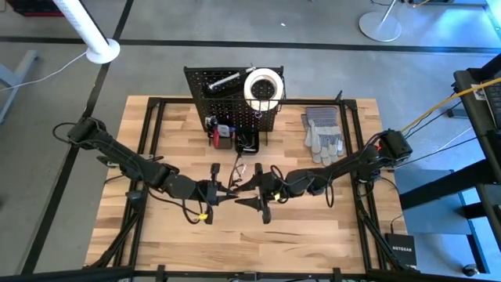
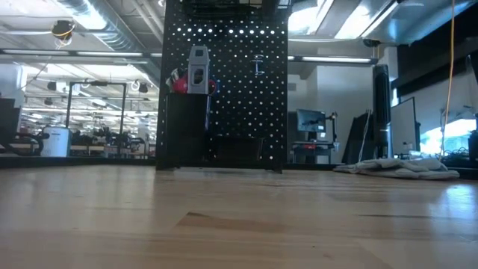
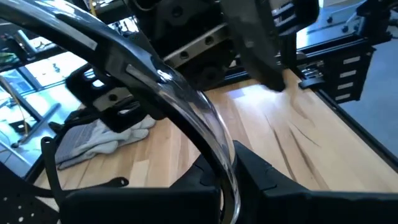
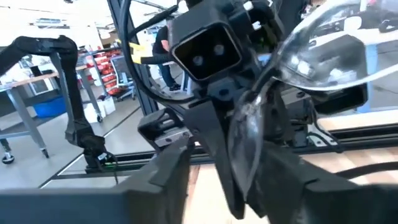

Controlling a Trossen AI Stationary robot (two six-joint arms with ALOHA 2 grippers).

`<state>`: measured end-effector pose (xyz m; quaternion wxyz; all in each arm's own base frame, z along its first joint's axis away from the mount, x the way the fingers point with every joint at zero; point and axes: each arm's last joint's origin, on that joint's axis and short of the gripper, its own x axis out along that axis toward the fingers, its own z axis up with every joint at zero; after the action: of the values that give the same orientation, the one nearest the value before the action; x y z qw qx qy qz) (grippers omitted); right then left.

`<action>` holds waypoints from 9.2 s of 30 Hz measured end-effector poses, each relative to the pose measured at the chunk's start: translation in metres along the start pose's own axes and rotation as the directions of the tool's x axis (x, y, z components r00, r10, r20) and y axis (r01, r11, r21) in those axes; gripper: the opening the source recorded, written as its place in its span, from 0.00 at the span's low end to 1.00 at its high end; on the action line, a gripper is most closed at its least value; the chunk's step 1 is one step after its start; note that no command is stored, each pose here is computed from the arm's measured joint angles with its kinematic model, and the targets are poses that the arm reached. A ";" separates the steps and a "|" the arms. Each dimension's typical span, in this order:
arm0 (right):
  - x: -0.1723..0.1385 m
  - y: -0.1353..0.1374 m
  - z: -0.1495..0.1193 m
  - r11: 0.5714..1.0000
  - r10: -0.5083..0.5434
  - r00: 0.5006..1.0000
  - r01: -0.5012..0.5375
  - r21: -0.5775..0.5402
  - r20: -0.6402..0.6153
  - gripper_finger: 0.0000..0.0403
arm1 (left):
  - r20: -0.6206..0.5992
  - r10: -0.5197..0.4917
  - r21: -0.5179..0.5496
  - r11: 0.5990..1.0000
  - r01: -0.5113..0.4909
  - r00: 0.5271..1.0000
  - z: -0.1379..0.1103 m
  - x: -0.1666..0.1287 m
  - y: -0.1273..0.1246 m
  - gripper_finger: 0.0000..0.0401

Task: Hang tools onto peg board
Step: Put the safety glasses into the wire basket on the pegboard, then return to Home Position

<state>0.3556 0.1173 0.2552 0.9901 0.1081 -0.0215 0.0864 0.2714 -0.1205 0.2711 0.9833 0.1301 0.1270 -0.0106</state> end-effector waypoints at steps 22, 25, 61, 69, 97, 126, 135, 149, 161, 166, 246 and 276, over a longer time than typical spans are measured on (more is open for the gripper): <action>0.014 -0.005 0.016 0.984 -0.068 0.992 0.048 -0.173 -0.108 0.02 | -0.128 0.053 0.011 0.999 -0.052 0.990 -0.005 -0.018 0.009 0.30; 0.018 -0.003 0.024 0.972 -0.080 0.989 0.050 -0.229 -0.125 0.02 | -0.170 0.041 -0.062 0.997 -0.052 0.985 -0.003 -0.038 0.015 0.37; 0.021 -0.134 0.234 0.880 -0.359 0.903 0.411 -0.238 0.234 0.01 | -0.395 0.093 -0.316 0.921 -0.230 0.914 -0.034 -0.105 0.037 0.41; 0.032 -0.141 0.217 0.876 -0.399 0.902 0.428 -0.223 0.167 0.01 | -0.388 0.127 -0.305 0.917 -0.257 0.913 -0.034 -0.105 0.038 0.41; 0.033 -0.140 0.204 0.849 -0.509 0.859 0.512 -0.131 0.062 0.46 | -0.389 0.107 -0.337 0.908 -0.249 0.915 -0.034 -0.105 0.037 0.41; 0.003 -0.085 0.234 0.840 -0.472 0.879 0.471 -0.268 0.066 0.47 | -0.353 0.101 -0.342 0.911 -0.228 0.930 -0.030 -0.104 0.037 0.41; -0.060 -0.024 0.254 0.871 -0.450 0.863 0.370 -0.322 -0.227 0.26 | -0.235 0.040 -0.295 0.949 -0.110 0.971 -0.017 -0.118 0.031 0.25; -0.139 0.001 0.143 0.944 -0.305 0.889 0.236 -0.229 -0.342 0.05 | 0.122 0.035 -0.331 0.944 0.008 0.992 -0.062 -0.142 0.036 0.02; -0.210 -0.025 0.061 0.993 -0.114 0.982 0.106 -0.059 -0.150 0.02 | 0.320 0.072 -0.408 0.911 0.068 0.945 -0.113 -0.160 0.049 0.00; -0.229 -0.033 0.038 0.994 -0.111 0.989 0.108 -0.035 -0.096 0.01 | 0.347 0.153 -0.431 0.902 0.012 0.925 -0.129 -0.163 0.057 0.01; -0.276 -0.078 -0.059 0.996 -0.092 0.994 0.091 -0.019 -0.067 0.07 | 0.260 0.078 -0.287 0.958 -0.001 0.962 -0.172 -0.141 0.087 0.01; -0.276 -0.078 -0.060 0.996 -0.093 0.993 0.094 0.002 -0.068 0.07 | 0.258 0.078 -0.287 0.958 -0.001 0.963 -0.172 -0.141 0.087 0.01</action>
<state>0.0994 0.0096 0.1638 0.9929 0.1088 0.0177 0.0437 0.0976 0.0061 0.1677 0.9998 -0.0125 -0.0090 0.0100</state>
